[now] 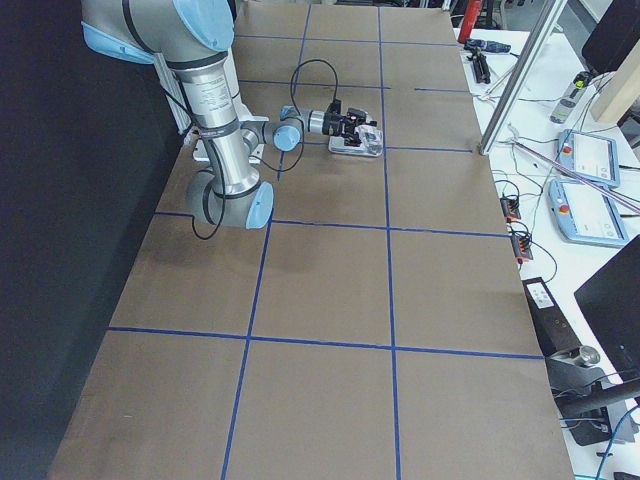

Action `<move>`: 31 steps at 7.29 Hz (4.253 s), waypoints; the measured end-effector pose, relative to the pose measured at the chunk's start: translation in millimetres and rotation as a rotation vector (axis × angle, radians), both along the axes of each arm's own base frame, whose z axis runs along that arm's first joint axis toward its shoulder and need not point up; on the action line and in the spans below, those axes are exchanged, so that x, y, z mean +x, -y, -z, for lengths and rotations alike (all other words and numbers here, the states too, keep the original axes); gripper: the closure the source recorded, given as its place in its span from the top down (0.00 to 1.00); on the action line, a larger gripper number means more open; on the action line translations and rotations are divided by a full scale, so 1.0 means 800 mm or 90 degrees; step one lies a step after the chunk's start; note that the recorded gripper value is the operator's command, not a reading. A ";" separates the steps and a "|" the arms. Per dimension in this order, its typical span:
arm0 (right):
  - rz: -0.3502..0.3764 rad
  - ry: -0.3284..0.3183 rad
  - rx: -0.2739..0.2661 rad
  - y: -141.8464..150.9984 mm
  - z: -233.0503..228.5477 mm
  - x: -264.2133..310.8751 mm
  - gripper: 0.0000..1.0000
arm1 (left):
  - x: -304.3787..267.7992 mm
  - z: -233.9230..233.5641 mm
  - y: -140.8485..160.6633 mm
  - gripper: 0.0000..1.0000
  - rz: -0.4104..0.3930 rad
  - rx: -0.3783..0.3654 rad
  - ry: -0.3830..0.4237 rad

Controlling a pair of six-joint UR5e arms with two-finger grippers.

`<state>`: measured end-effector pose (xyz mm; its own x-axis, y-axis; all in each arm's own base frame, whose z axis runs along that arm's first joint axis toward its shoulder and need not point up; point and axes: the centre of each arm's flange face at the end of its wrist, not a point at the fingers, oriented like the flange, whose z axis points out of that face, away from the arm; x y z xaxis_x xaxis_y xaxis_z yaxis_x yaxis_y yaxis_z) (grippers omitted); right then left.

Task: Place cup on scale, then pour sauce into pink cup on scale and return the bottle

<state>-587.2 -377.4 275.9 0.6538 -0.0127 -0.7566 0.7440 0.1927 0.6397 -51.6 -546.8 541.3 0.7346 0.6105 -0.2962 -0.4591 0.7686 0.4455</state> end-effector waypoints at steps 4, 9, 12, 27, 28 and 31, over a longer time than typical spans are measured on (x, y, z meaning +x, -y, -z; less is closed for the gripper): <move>-0.004 -0.008 0.006 0.000 0.001 0.002 0.00 | -0.005 0.005 0.003 1.00 0.005 0.004 0.000; -0.011 -0.020 0.014 0.001 -0.006 0.005 0.00 | -0.005 0.008 0.004 1.00 0.006 0.005 -0.001; -0.014 -0.027 0.017 0.001 -0.008 0.006 0.00 | -0.005 0.008 0.004 1.00 0.006 0.006 -0.001; -0.007 0.104 0.038 -0.007 0.010 0.015 0.00 | -0.005 0.012 0.004 1.00 0.003 0.012 -0.001; -0.006 0.114 0.037 -0.007 0.011 0.015 0.00 | -0.006 0.012 0.004 1.00 0.004 0.012 -0.001; 0.015 0.246 0.033 -0.007 0.018 0.024 0.00 | -0.006 0.013 0.004 1.00 0.004 0.014 -0.001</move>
